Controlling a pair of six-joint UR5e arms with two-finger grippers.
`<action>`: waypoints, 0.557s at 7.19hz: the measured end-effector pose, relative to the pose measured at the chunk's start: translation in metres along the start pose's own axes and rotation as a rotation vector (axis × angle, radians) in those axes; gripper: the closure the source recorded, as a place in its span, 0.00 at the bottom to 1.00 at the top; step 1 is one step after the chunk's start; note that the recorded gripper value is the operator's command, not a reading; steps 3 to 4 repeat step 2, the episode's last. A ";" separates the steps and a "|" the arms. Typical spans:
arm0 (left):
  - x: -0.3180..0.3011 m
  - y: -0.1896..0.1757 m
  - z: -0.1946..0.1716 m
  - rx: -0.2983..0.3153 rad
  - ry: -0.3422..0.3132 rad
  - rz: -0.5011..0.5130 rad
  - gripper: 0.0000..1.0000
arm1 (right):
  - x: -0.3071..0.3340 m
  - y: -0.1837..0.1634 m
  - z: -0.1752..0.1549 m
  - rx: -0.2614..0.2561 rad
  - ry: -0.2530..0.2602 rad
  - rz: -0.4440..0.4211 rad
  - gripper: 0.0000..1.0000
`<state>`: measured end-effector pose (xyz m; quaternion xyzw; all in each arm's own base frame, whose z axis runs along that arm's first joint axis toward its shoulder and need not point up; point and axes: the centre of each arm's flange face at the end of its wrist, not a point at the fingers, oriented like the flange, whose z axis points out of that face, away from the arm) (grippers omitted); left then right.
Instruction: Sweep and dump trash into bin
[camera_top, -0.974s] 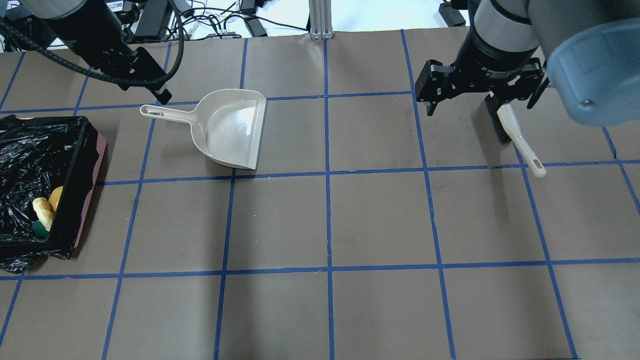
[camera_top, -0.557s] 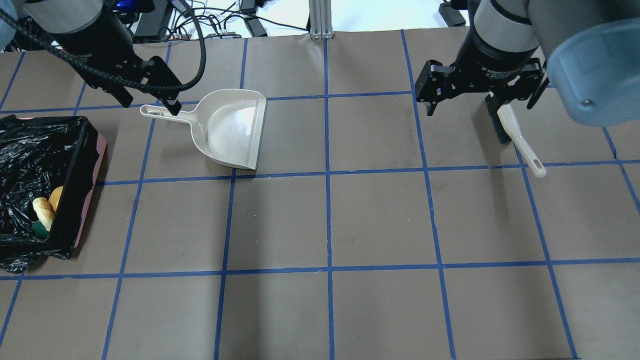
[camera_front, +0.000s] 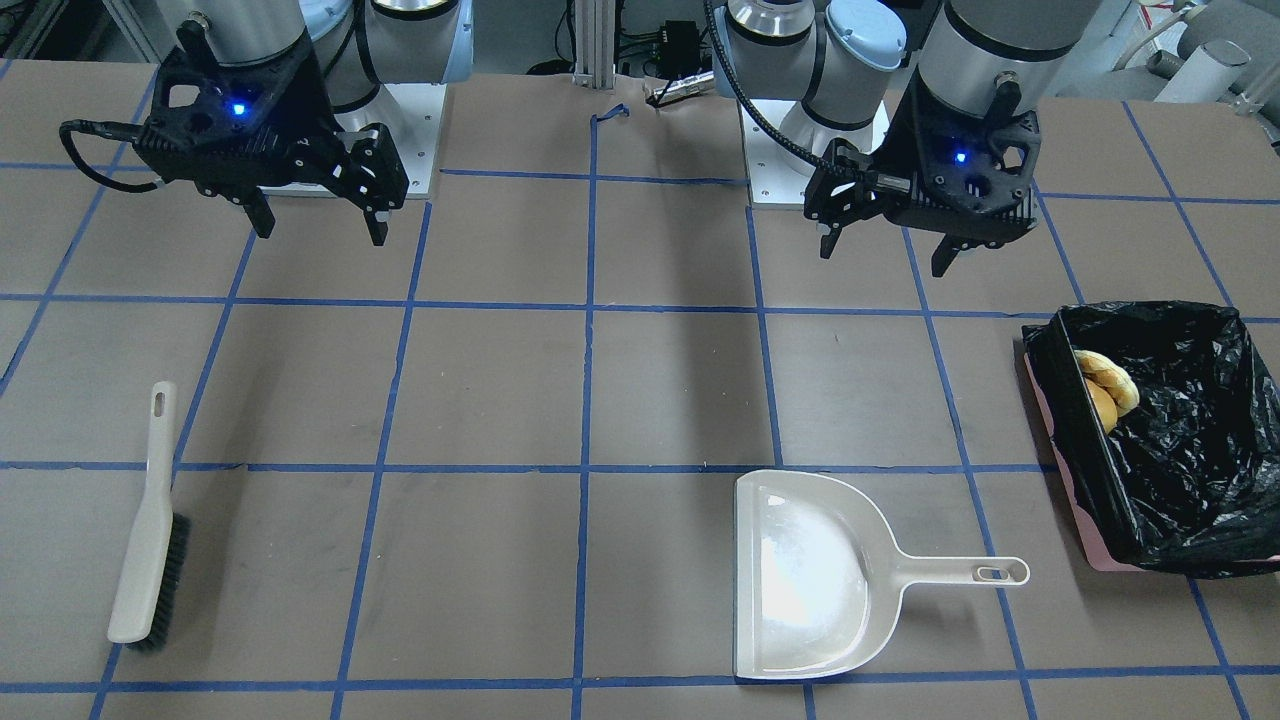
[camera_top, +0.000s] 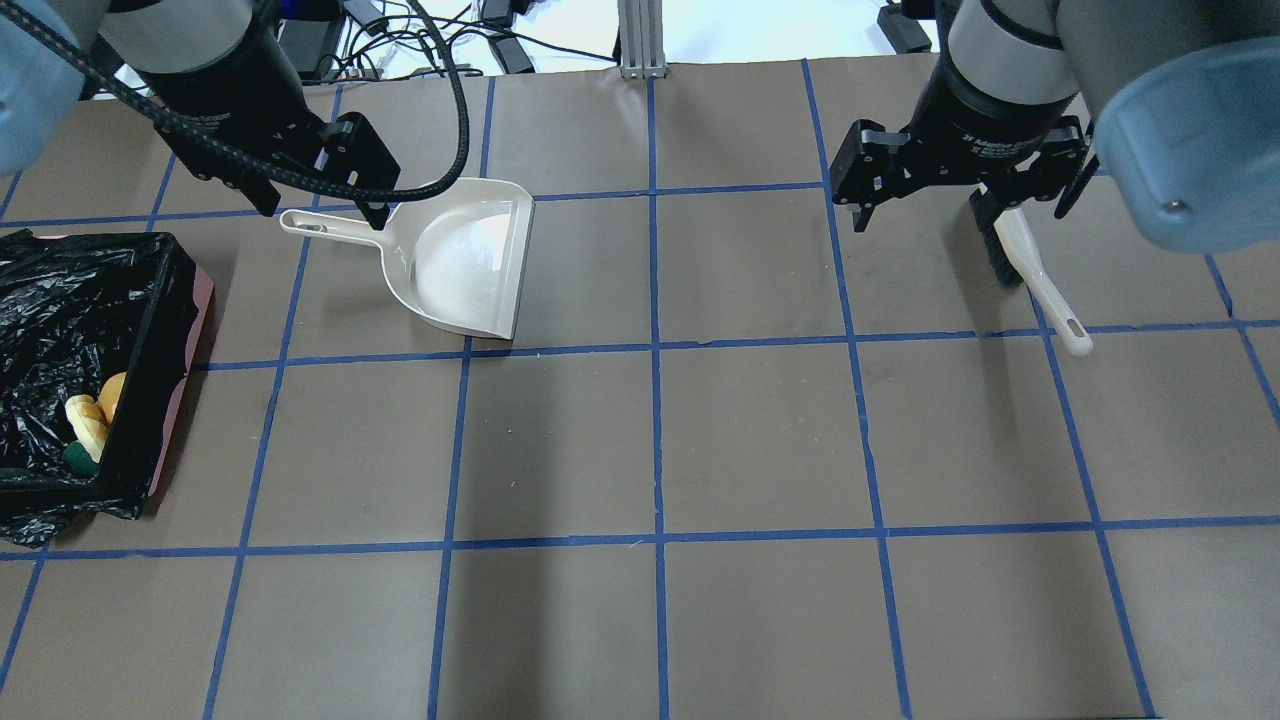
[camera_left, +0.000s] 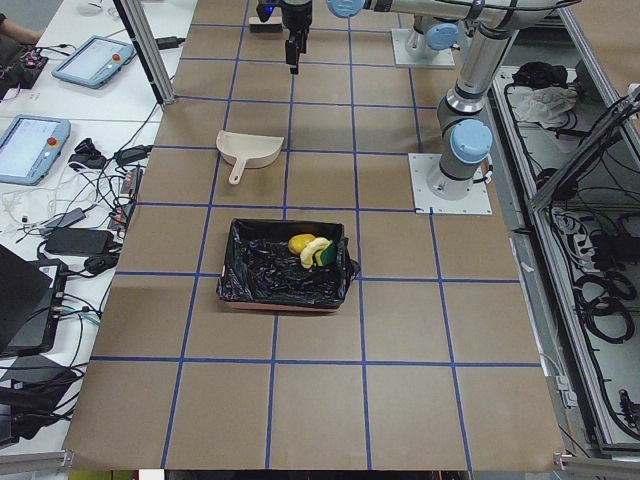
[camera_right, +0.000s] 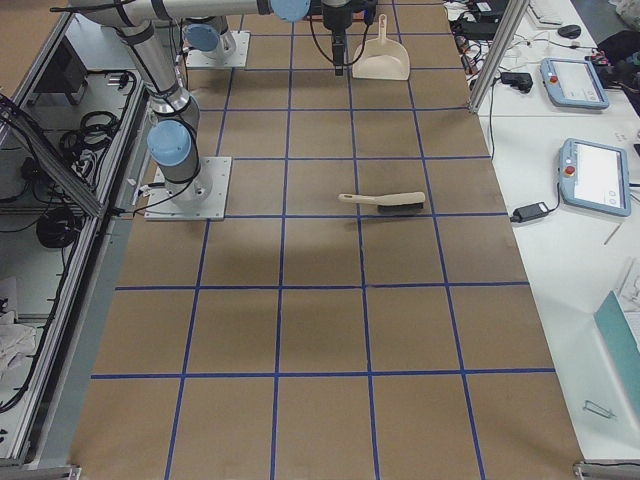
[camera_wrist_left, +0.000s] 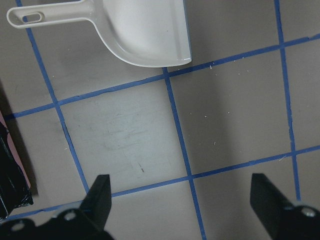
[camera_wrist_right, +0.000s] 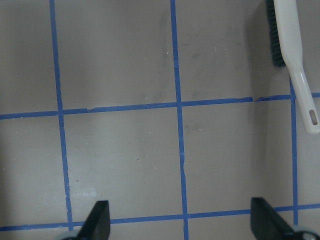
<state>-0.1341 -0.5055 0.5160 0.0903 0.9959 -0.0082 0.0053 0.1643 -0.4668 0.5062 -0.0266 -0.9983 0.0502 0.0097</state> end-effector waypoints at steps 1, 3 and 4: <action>0.002 0.001 0.000 0.005 -0.001 -0.001 0.00 | 0.000 0.000 0.000 0.000 0.000 -0.001 0.00; 0.003 0.002 -0.001 0.013 -0.003 0.002 0.00 | 0.000 0.000 0.000 -0.001 0.000 -0.001 0.00; 0.003 0.002 -0.001 0.013 -0.003 0.002 0.00 | 0.000 0.000 0.000 -0.001 0.000 -0.001 0.00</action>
